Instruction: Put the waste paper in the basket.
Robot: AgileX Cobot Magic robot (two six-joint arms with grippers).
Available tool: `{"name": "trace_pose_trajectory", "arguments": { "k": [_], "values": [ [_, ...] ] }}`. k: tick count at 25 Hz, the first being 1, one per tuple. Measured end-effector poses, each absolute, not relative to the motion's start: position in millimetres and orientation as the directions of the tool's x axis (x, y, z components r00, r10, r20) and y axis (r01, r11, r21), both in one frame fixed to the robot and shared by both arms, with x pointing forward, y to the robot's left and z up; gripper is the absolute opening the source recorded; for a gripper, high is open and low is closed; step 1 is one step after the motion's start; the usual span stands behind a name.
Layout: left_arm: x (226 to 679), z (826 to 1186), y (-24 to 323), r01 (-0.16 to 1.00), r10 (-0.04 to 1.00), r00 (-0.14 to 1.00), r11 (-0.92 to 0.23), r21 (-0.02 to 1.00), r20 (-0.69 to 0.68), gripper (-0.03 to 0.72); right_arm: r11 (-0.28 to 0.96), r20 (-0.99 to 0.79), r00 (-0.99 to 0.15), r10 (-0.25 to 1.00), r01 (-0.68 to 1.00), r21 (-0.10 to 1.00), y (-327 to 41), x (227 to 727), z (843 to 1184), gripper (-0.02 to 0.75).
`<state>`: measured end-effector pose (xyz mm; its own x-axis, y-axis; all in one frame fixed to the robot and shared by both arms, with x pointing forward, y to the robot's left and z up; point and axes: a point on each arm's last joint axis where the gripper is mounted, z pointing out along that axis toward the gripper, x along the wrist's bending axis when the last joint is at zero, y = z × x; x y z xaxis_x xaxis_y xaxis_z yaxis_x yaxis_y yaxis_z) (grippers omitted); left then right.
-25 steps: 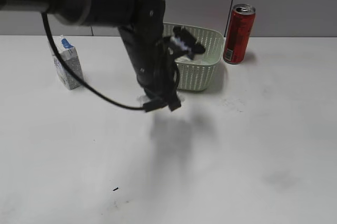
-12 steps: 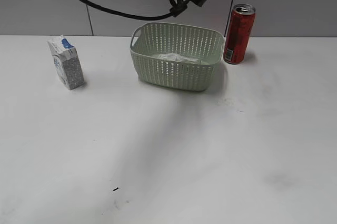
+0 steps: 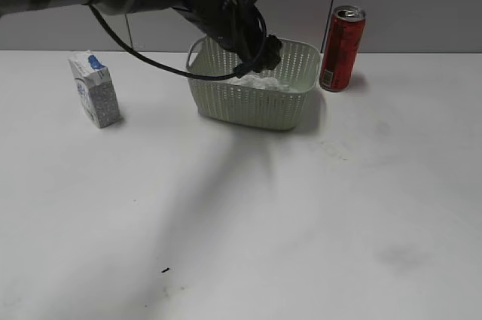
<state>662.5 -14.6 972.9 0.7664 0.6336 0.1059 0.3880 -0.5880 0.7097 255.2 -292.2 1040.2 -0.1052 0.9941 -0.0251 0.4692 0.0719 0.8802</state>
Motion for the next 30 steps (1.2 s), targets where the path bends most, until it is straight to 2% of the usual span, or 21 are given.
{"name": "trace_pose_trajectory", "arguments": {
  "k": [3, 7, 10, 15, 17, 23, 30],
  "values": [
    [661.2, 984.5, -14.2, 0.393, 0.629, 0.772, -0.590, 0.705, 0.096, 0.661, 0.072, -0.025, -0.105, 0.994, 0.469, 0.880, -292.2, 255.2, 1040.2, 0.573],
    [657.0, 1016.3, -2.4, 0.455, 0.663, 0.744, -0.594, 0.663, 0.082, 0.660, 0.072, -0.025, -0.105, 0.994, 0.469, 0.880, -292.2, 255.2, 1040.2, 0.572],
    [654.7, 1047.4, 21.2, 0.534, 0.712, 0.696, -0.596, 0.600, 0.088, 0.650, 0.072, -0.025, -0.105, 0.994, 0.468, 0.881, -292.2, 255.2, 1040.2, 0.572],
    [645.8, 1086.9, 77.4, 0.706, 0.809, 0.587, -0.525, 0.476, 0.022, 0.622, 0.072, -0.025, -0.105, 0.994, 0.468, 0.881, -292.2, 255.2, 1040.2, 0.572],
    [644.4, 1102.5, 97.9, 0.729, 0.832, 0.554, -0.494, 0.473, 0.015, 0.615, 0.073, -0.026, -0.105, 0.994, 0.468, 0.881, -292.2, 255.2, 1040.2, 0.572],
    [649.6, 1146.2, 175.2, 0.761, 0.913, 0.407, -0.351, 0.546, 0.020, 0.592, 0.073, -0.026, -0.105, 0.994, 0.468, 0.881, -292.2, 255.2, 1040.2, 0.572],
    [629.0, 1171.5, 253.5, 0.797, 0.971, 0.240, -0.202, 0.570, 0.008, 0.582, 0.073, -0.026, -0.105, 0.994, 0.468, 0.881, -292.2, 255.2, 1040.2, 0.572]
  ]
}}
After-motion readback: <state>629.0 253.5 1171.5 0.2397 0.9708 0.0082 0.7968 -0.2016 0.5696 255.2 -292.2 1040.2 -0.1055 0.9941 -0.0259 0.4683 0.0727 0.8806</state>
